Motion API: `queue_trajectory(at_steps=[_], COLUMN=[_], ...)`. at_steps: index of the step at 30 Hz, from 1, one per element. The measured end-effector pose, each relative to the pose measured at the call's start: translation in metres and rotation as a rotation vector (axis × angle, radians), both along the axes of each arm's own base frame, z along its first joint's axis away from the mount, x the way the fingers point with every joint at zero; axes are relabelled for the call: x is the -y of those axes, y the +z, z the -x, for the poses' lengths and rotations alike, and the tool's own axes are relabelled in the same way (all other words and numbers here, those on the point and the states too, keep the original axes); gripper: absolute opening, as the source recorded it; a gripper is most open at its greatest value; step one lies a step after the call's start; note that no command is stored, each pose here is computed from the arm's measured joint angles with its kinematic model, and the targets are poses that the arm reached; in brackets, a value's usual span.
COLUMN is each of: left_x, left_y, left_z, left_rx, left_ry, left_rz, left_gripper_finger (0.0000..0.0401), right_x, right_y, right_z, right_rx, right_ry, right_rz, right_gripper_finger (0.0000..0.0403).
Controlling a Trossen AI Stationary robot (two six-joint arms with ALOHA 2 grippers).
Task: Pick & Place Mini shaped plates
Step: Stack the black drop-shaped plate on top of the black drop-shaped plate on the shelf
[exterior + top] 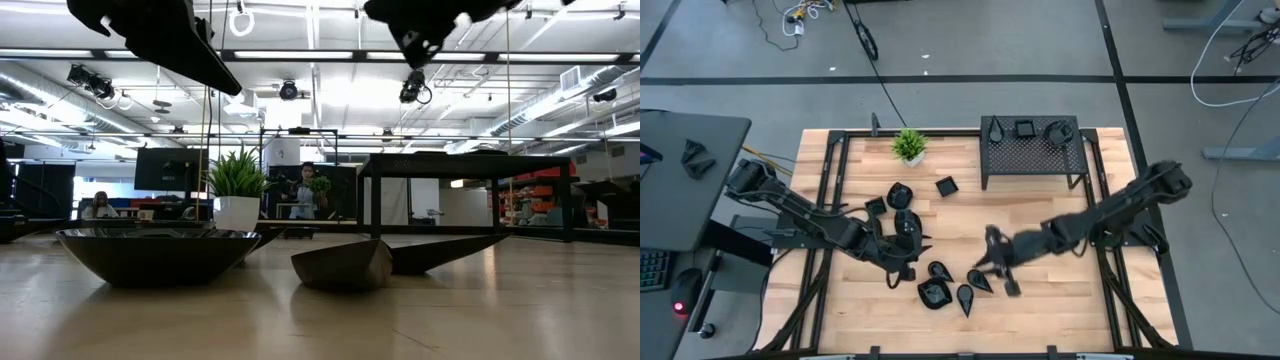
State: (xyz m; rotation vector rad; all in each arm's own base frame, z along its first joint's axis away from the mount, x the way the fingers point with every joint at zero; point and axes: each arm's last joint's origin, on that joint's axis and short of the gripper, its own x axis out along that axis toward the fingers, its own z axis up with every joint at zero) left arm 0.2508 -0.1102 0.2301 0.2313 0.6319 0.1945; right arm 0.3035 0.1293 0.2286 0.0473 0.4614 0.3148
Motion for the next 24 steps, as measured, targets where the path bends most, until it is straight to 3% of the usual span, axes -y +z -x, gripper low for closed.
queue_trajectory(at_steps=[6,9,12,16,24], left_x=[0.0,0.0,0.0,0.0,0.002], left_y=[0.0,0.0,0.0,0.001,0.005], left_z=[0.0,0.0,0.0,-0.001,-0.004], left_rx=[0.001,0.004,0.011,0.027,0.071], left_ry=[0.001,0.005,0.015,0.019,0.024], left_rz=[0.002,0.008,0.023,0.035,0.065], left_gripper_finger=[0.0103,0.0103,0.0103,0.0103,0.0103], right_x=[-0.038,-0.049,-0.054,-0.056,-0.058], right_y=[-0.033,-0.045,-0.059,-0.076,-0.094], right_z=[0.001,-0.001,0.0,0.003,0.006], right_rx=[-0.109,-0.16,-0.22,-0.284,-0.29], right_ry=[0.055,0.088,0.029,-0.037,-0.16], right_rz=[-0.087,-0.053,0.024,0.082,0.238], right_gripper_finger=[0.0202,0.0256,0.0291,0.031,0.0303])
